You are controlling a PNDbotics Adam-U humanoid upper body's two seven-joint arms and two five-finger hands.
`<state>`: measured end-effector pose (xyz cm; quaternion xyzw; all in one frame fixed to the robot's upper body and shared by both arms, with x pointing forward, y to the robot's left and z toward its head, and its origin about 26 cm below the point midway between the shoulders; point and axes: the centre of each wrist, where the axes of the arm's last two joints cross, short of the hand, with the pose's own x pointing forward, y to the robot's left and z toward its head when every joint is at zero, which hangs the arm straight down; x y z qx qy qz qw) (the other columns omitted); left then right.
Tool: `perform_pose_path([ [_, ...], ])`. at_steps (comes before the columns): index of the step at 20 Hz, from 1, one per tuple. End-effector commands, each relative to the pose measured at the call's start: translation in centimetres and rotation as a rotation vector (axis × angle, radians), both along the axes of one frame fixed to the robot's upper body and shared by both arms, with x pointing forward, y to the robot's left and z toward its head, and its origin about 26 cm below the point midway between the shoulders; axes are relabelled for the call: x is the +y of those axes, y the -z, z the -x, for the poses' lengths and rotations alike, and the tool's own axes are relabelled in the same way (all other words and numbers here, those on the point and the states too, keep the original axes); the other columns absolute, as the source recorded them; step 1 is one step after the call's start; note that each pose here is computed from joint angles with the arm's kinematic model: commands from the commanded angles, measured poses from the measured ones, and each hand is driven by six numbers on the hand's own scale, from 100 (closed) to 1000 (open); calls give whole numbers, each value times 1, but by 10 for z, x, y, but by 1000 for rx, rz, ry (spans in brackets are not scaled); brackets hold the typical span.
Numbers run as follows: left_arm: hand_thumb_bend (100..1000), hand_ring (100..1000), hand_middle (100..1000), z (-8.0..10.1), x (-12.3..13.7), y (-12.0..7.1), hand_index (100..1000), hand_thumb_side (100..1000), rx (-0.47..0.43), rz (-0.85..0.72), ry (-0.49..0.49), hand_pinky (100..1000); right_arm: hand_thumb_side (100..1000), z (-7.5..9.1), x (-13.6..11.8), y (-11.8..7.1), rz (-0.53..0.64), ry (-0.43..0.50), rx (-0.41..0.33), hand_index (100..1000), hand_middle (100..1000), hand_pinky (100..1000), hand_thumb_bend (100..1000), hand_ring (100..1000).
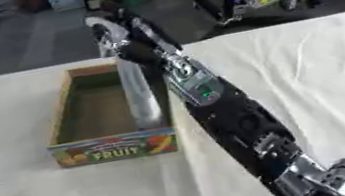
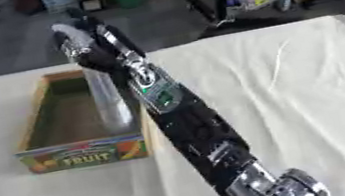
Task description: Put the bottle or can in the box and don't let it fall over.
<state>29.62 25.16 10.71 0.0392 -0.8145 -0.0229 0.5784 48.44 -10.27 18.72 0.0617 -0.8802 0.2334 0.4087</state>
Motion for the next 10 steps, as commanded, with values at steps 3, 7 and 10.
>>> perform_pose_path([
  [3, 504, 650, 695, 1, 4, -3, 793, 680, -13, -4, -17, 656, 499, -6, -33, -32, -68, 92, -94, 1000, 993, 941, 198, 1000],
  [7, 504, 649, 695, 2, 8, -1, 793, 680, -7, -9, -34, 656, 481, 0, -61, -60, -178, 154, -172, 1000, 976, 928, 190, 1000],
  [10, 504, 649, 694, 4, 12, 0, 792, 680, -4, -14, -52, 656, 453, 10, -87, -78, -215, 171, -228, 1000, 962, 919, 189, 1000],
])
